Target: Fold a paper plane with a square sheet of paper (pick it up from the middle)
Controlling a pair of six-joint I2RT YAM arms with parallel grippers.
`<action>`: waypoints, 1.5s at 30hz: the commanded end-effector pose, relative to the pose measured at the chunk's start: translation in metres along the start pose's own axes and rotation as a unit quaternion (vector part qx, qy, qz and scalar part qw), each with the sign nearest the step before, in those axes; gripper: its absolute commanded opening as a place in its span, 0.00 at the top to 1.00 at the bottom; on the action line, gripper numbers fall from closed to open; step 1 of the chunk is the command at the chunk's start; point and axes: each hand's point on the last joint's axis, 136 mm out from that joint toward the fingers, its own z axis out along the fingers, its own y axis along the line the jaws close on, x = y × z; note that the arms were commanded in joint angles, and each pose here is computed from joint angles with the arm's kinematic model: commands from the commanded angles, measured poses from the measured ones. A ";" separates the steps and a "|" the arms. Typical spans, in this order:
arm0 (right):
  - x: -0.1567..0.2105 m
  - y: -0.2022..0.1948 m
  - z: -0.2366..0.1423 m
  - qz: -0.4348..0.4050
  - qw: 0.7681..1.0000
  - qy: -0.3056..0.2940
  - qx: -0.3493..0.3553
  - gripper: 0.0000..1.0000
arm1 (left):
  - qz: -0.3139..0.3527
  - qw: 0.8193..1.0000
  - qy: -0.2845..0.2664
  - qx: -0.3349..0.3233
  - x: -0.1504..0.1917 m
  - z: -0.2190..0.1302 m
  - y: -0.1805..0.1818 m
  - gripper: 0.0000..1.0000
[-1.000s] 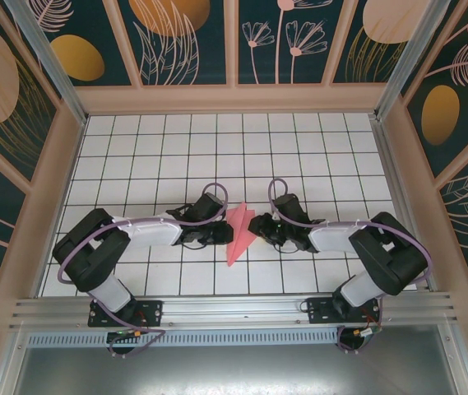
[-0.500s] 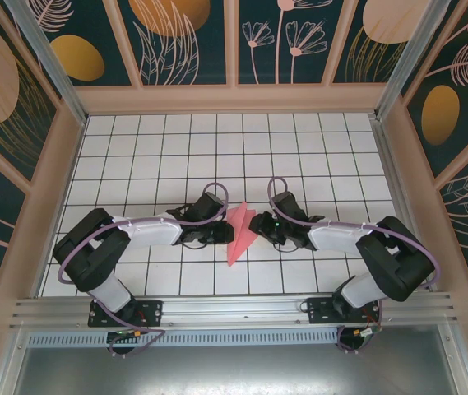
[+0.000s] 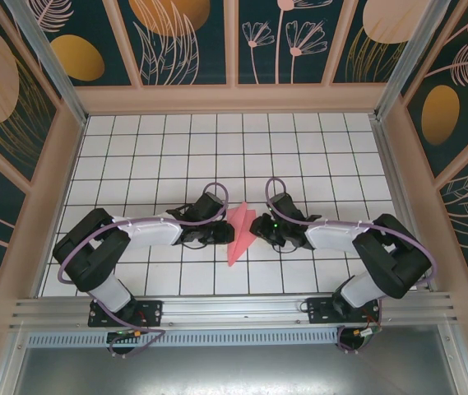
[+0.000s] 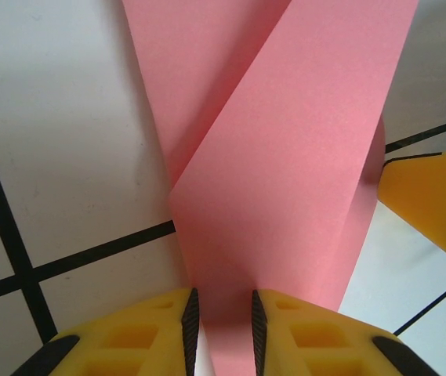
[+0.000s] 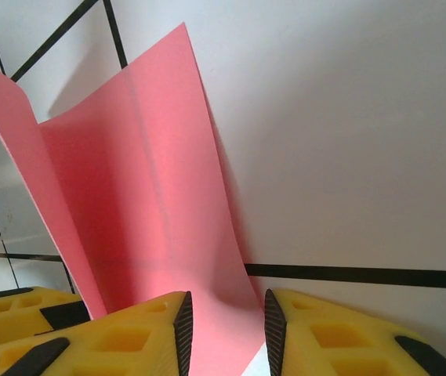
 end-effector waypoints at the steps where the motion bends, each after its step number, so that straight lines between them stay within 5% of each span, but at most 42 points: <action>1: 0.002 0.031 0.004 -0.015 0.999 0.013 -0.047 0.66 | 0.004 1.000 0.002 0.011 -0.004 0.004 -0.005 0.73; 21: 0.002 0.065 -0.003 -0.021 0.988 0.009 -0.155 0.45 | -0.007 1.000 -0.008 0.006 -0.004 0.000 -0.001 0.78; 38: -0.003 0.078 0.019 -0.060 0.988 0.021 -0.143 0.79 | -0.018 0.999 -0.031 0.018 -0.008 -0.011 -0.004 0.79; 45: -0.024 0.076 0.004 -0.129 0.991 -0.008 -0.043 0.93 | -0.041 0.991 -0.128 0.022 -0.028 -0.057 -0.006 0.75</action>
